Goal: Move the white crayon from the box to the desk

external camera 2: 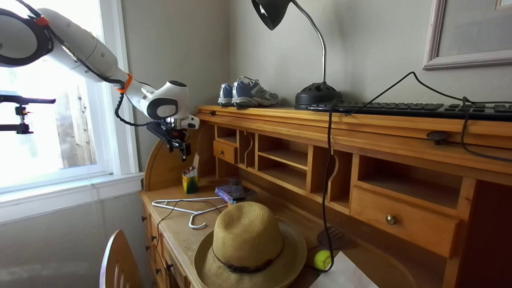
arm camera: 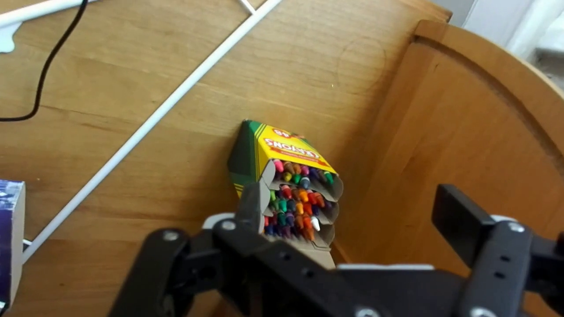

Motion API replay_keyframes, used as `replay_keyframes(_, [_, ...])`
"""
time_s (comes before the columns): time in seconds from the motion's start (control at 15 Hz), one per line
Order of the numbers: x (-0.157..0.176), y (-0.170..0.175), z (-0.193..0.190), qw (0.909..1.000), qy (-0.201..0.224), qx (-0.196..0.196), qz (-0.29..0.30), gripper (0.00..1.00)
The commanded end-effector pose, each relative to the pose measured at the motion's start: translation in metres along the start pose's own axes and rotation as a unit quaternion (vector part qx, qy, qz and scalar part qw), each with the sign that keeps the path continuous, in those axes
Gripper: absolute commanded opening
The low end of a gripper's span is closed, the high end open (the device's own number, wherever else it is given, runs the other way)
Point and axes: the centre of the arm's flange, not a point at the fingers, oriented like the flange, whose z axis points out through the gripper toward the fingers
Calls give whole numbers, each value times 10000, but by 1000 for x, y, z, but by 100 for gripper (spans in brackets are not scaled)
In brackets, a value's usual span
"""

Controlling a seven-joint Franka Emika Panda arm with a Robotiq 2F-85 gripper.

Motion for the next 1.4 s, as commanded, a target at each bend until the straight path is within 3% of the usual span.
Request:
replay_keyframes(0.0, [0, 0, 0, 10000, 1, 0, -1, 100])
replay_keyframes(0.13, [0, 0, 0, 10000, 1, 2, -1, 100])
replay_keyframes(0.6, [15, -23, 59, 9981, -180, 11, 588, 100])
replay_keyframes(0.87, [21, -15, 68, 9945, 112, -10, 1037, 100])
replay_keyframes(1.07, [28, -6, 71, 9912, 239, -23, 1302, 74])
replay_keyframes(1.27, [35, -3, 76, 9894, 251, -83, 1428, 60])
replay_keyframes(1.33, [37, -3, 79, 9891, 239, -80, 1453, 61])
